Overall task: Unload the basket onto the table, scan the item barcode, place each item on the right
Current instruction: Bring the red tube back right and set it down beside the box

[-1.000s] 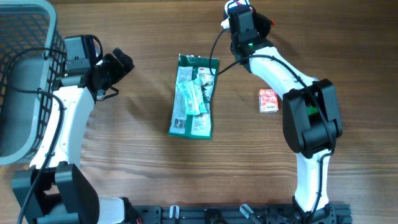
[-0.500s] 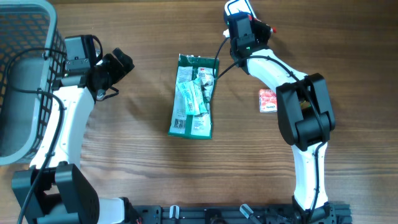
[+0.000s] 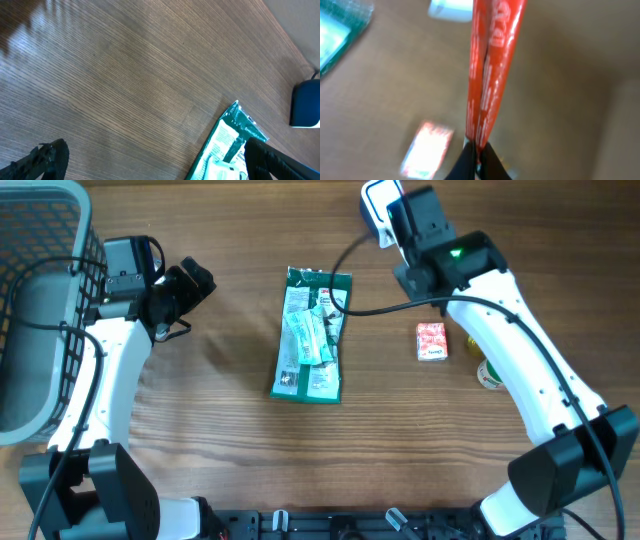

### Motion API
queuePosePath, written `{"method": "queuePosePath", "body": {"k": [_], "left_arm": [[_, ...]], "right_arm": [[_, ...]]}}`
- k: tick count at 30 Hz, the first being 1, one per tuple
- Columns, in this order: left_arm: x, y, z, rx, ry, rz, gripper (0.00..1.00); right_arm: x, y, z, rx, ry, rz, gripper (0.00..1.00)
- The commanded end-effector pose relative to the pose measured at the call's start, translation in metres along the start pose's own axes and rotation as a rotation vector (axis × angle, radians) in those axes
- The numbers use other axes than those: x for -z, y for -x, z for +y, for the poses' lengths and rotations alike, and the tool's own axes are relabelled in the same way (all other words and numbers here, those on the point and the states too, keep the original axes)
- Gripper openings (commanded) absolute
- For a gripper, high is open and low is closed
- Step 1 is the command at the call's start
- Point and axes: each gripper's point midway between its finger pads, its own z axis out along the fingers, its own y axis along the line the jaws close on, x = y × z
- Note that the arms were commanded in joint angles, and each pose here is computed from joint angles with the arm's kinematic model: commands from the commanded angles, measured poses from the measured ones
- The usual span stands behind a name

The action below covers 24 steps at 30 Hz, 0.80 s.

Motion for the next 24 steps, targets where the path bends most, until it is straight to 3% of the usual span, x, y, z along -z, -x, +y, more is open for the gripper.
{"method": "queuePosePath", "body": {"k": [1, 12, 20, 24], "left_arm": [[0.000, 0.002, 0.000, 0.010, 0.004, -0.006, 1.00], [0.000, 0.002, 0.000, 0.010, 0.004, -0.006, 1.00], [0.000, 0.002, 0.000, 0.010, 0.004, -0.006, 1.00], [0.000, 0.002, 0.000, 0.010, 0.004, -0.006, 1.00]], "right_arm": [[-0.018, -0.054, 0.035, -0.256, 0.162, 0.238, 0.04], [-0.059, -0.114, 0.048, -0.328, 0.061, 0.399, 0.04], [-0.088, -0.134, 0.064, -0.327, 0.059, 0.397, 0.06], [-0.091, -0.132, 0.065, -0.332, 0.060, 0.382, 0.27]]}}
